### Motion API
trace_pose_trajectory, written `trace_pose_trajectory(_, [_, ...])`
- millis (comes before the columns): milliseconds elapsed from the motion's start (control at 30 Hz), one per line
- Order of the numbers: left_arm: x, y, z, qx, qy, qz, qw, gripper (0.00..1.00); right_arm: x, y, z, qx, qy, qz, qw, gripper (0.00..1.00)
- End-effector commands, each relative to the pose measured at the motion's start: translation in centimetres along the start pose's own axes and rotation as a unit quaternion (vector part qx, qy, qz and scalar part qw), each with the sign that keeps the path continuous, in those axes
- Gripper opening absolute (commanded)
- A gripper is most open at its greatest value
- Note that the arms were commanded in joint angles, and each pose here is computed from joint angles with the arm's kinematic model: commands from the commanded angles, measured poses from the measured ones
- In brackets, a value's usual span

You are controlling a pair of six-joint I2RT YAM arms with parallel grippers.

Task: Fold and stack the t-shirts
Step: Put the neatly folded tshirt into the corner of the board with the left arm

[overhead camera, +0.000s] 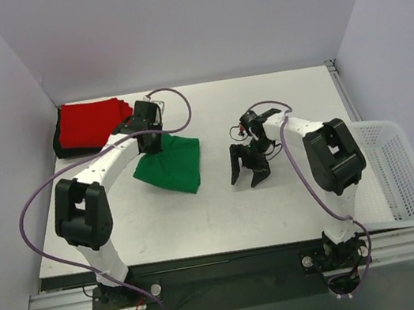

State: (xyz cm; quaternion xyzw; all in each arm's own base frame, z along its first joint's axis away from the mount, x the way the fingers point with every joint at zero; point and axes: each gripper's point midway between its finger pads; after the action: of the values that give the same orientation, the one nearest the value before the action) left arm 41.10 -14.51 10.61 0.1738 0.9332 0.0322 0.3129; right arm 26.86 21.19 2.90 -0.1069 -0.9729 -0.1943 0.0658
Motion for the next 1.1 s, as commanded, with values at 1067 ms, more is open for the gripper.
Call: trace_pose_trajectory(1067, [-18.2,17.4,-5.4,-0.079,-0.137,0.041,0.987,0.00,3.8,-3.7,0.3,0.059,0.023,0.018,0.998,0.67])
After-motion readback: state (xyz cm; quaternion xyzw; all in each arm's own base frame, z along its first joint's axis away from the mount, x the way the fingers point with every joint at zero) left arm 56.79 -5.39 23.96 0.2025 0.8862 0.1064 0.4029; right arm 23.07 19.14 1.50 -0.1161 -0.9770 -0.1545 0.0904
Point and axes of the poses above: each gripper's point midway between its finger pads, its own z axis out along the fingers, its own y axis along the line the jaws close on, x = y × z, and after that the axes turned 9 degrees about z, right-handed
